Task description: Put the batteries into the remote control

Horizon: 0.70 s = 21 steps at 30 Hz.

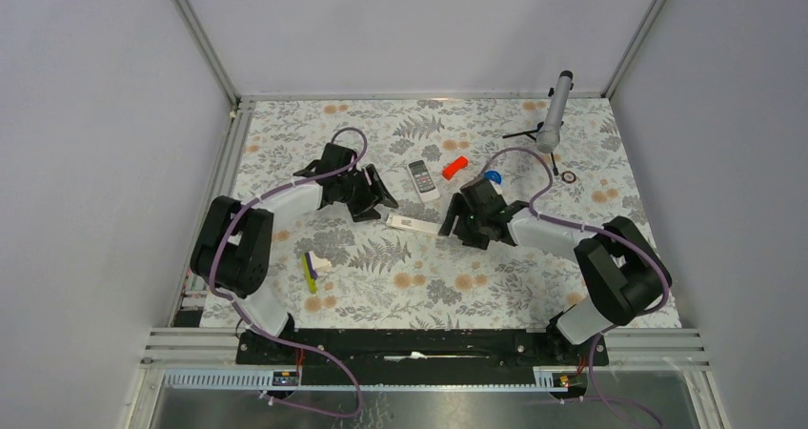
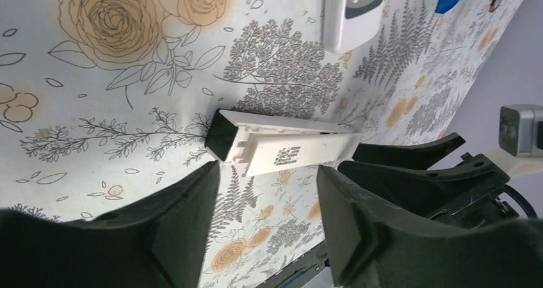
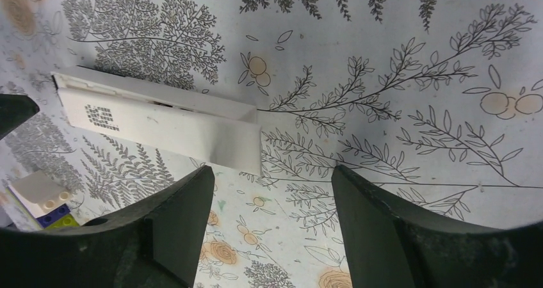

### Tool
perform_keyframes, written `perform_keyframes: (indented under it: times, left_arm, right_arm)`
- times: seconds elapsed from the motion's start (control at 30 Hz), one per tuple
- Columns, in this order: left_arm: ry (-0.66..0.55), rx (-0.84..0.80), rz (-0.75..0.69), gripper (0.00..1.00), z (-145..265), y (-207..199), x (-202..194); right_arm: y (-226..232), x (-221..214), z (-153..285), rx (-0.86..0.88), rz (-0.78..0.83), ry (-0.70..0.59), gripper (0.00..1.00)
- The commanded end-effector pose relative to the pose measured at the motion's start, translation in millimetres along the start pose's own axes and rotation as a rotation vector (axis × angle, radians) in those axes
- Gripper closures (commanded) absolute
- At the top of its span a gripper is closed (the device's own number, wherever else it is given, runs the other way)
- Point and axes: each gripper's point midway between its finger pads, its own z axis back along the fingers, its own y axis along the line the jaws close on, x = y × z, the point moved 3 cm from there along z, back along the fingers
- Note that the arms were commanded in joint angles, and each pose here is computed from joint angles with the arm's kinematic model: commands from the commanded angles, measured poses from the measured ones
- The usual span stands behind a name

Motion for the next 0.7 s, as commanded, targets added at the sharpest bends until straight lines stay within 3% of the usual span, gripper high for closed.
perform_keyframes:
  times: [0.0,0.23,0.67]
  left_arm:
    - [-0.086,-0.027,-0.104,0.36,17.7,-20.7,15.2]
    - [-0.077,0.005,-0.168,0.16,18.3,-12.1,13.0]
    - [-0.004,-0.006,-0.182,0.07,0.5,-1.9,5.8]
  right_arm:
    - [16.0,15.1,8.7,0.139,-0.013,-0.07,0.23]
    - [18.9,19.5,4.0,0.202,-0.041,-0.074,0.2]
    - [17.7,15.1,-9.2,0.203,-0.058,-0.02,0.39]
